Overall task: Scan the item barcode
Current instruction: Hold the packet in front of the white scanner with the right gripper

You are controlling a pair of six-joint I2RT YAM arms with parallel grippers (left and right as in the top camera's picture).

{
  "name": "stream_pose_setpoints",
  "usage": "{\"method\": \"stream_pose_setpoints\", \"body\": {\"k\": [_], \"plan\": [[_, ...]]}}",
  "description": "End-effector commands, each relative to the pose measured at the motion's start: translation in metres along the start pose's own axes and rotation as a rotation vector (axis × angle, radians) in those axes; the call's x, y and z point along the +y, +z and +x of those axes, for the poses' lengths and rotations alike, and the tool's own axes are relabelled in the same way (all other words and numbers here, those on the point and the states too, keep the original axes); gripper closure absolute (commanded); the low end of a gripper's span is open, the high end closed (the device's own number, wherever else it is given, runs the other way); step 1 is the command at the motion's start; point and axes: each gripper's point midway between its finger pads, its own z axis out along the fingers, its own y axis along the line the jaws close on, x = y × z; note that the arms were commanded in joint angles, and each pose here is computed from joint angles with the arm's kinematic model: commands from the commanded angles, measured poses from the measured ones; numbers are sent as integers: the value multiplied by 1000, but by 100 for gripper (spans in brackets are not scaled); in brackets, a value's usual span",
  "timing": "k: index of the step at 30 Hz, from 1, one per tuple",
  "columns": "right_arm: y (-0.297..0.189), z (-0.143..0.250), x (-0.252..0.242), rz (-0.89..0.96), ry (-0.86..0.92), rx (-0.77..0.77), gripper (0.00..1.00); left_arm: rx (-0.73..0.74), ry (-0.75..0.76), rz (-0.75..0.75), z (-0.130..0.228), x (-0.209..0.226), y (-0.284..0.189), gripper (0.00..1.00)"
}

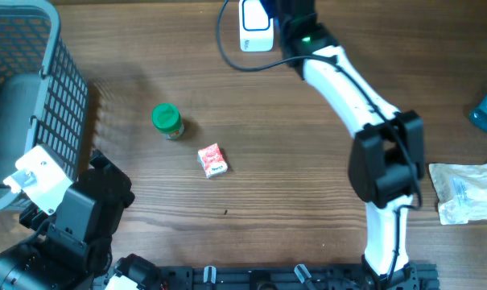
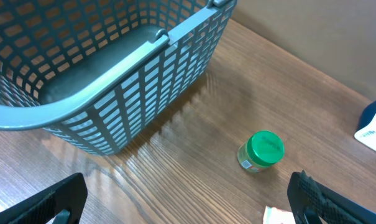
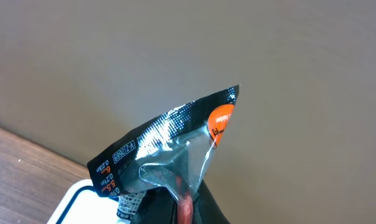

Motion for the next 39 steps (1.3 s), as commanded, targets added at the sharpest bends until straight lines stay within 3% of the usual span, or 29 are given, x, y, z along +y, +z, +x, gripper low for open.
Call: {"method": "stream_pose_setpoints", "body": {"k": [1, 12, 25, 34, 39], "plan": [[11, -3, 44, -52, -112, -65, 95, -5, -25, -6, -2, 1, 0, 0], [36, 45, 97, -127, -271, -60, 95, -5, -25, -6, -2, 1, 0, 0], [43, 65, 108, -172, -269, -48, 95, -5, -25, -6, -2, 1, 0, 0], [44, 65, 96, -149, -297, -37, 95, -5, -25, -6, -2, 1, 0, 0], [27, 30, 51, -43, -315, -13, 95, -5, -25, -6, -2, 1, 0, 0]]}}
